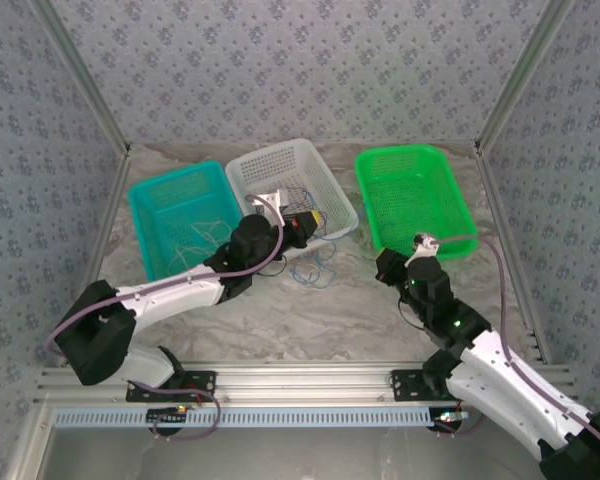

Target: Untangle the cables

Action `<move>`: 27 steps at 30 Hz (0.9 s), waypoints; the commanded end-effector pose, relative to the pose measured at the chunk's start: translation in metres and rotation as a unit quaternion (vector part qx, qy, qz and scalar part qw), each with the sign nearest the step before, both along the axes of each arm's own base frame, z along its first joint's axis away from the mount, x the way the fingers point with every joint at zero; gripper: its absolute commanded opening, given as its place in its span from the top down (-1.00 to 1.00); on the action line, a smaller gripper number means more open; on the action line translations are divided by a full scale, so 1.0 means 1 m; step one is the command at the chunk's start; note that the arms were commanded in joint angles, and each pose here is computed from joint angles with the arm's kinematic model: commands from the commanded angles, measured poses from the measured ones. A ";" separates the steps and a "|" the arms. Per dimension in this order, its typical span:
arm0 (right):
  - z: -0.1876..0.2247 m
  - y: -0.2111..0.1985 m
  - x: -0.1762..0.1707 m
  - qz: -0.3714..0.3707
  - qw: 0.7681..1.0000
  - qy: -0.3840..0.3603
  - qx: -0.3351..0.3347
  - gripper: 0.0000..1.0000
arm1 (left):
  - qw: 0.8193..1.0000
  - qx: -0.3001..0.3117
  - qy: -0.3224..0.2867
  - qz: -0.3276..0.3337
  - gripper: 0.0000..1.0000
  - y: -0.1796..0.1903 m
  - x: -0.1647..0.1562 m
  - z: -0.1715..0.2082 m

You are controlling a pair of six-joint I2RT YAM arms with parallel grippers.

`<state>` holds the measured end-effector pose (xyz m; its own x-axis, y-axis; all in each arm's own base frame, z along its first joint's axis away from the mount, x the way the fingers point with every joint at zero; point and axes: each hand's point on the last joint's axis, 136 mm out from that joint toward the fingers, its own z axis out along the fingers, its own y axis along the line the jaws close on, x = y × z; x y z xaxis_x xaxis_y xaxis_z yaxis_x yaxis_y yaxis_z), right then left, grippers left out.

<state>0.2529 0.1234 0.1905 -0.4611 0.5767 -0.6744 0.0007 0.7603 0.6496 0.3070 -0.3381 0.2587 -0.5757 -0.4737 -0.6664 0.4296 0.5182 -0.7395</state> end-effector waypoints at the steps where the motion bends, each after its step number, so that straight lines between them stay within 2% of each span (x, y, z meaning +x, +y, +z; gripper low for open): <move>1: 0.018 -0.004 0.010 -0.061 0.989 -0.029 0.129 0.78 | 0.996 -0.062 -0.034 0.046 1.00 0.006 0.005 0.041; 5: 0.020 -0.002 0.005 -0.047 0.994 -0.024 0.093 0.71 | 0.998 -0.045 -0.040 0.033 1.00 -0.006 0.006 0.042; 8: 0.032 -0.006 -0.001 -0.031 0.998 -0.028 0.036 0.39 | 0.999 -0.018 -0.038 0.030 1.00 -0.008 0.007 0.040; 10: 0.041 -0.003 -0.003 -0.012 0.999 -0.035 0.021 0.15 | 0.999 0.002 -0.035 0.025 1.00 -0.011 0.007 0.038; 12: 0.046 0.006 -0.002 0.010 0.999 -0.042 0.031 -0.10 | 0.999 0.017 -0.032 0.010 1.00 -0.017 0.006 0.037; 15: 0.053 0.026 0.003 0.046 0.995 -0.058 0.069 -0.27 | 0.999 0.020 -0.027 -0.008 1.00 -0.025 0.004 0.033; 20: 0.061 0.051 0.014 0.081 0.991 -0.066 0.083 -0.41 | 0.999 0.017 -0.025 -0.011 1.00 -0.029 0.002 0.029; 27: 0.074 0.060 0.029 0.083 0.990 -0.081 0.085 -0.43 | 0.999 0.021 -0.043 -0.021 1.00 -0.037 -0.005 0.036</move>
<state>0.2753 0.1790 0.2243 -0.5127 0.5823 -0.6309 -0.1479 0.6639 0.7331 0.3037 -0.3693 0.2736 -0.5658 -0.4101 -0.7153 0.4678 0.5547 -0.6881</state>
